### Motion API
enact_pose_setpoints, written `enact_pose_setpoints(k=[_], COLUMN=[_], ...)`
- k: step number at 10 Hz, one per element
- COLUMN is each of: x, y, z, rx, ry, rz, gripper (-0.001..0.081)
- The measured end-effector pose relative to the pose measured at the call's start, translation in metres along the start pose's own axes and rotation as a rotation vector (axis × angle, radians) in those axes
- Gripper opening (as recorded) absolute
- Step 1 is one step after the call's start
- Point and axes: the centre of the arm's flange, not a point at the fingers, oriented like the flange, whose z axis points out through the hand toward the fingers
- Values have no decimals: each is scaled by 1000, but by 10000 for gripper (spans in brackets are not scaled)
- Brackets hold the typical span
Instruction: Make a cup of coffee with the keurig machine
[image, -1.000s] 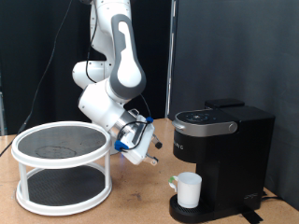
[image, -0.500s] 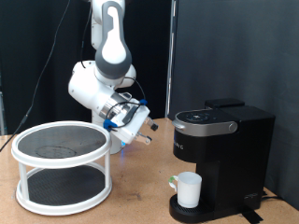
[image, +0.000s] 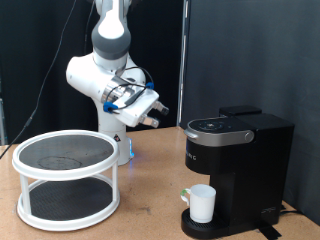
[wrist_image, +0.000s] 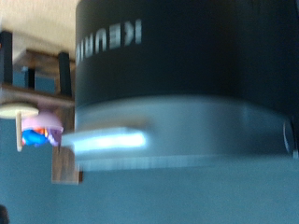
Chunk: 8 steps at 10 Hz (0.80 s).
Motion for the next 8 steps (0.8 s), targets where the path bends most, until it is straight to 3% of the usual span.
enact_pose_setpoints(k=[6, 8], x=[-48, -48], y=[65, 71], z=[-36, -39], rx=[-9, -8], ry=[-53, -56], rz=[-22, -18], gripper=[734, 734])
